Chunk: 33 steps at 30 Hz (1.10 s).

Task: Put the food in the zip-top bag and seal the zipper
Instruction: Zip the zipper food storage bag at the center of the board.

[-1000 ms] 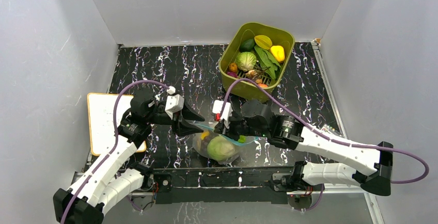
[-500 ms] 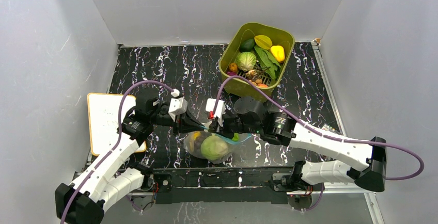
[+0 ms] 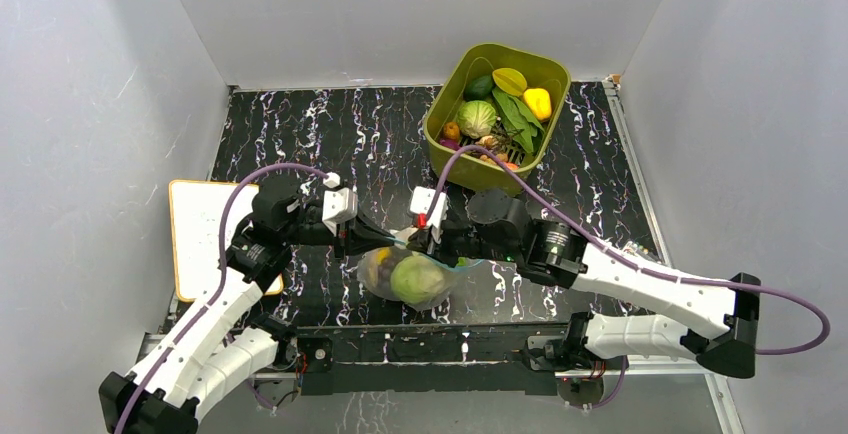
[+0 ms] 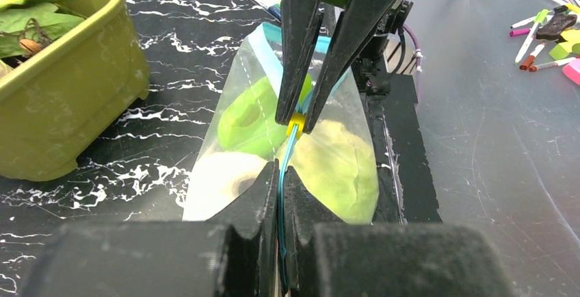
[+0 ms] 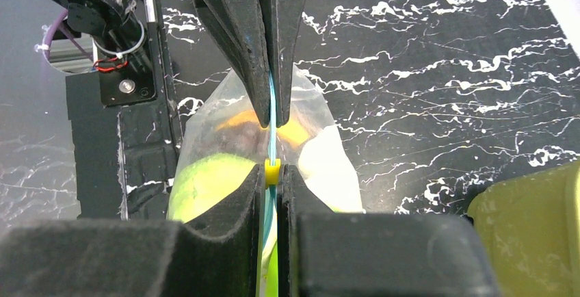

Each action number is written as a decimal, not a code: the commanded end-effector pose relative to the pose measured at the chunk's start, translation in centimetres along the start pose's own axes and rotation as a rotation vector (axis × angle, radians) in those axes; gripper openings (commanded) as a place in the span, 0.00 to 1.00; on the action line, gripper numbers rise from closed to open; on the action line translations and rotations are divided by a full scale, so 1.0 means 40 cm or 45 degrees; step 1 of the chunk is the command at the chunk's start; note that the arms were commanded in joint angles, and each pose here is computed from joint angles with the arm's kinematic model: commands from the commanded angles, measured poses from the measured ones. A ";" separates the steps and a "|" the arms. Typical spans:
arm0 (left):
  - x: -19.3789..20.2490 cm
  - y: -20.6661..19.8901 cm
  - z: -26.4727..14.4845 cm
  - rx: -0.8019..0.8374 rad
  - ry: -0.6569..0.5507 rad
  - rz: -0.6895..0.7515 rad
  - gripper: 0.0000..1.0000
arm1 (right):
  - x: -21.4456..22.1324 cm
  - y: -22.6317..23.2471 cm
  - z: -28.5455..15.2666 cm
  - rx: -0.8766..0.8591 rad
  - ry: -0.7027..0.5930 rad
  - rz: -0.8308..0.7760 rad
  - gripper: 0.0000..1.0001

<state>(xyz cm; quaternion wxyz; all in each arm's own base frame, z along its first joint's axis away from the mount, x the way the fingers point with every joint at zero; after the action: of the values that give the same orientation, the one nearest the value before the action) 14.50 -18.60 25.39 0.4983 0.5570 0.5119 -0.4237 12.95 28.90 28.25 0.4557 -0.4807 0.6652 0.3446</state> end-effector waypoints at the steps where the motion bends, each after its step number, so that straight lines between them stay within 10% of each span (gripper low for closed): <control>1: -0.038 0.026 -0.013 -0.111 -0.027 0.066 0.00 | -0.043 -0.013 -0.063 0.088 -0.106 -0.002 0.00; 33: -0.050 0.048 -0.049 -0.313 0.063 0.116 0.00 | 0.004 -0.024 -0.121 0.183 -0.015 0.059 0.00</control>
<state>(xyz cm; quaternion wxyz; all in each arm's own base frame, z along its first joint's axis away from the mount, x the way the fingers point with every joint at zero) 15.16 -17.70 25.67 0.5269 0.5319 0.5503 -0.3696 12.60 25.77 28.48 0.4688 -0.4503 0.6904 0.3174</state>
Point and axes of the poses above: each gripper's point midway between its finger pads, its own z axis out along the fingers, its own y axis along the line the jaws close on, x = y × z, the point moved 5 cm from there along -z, back along the fingers, and after that the axes turned 10 degrees about z, right-handed, at the moved point
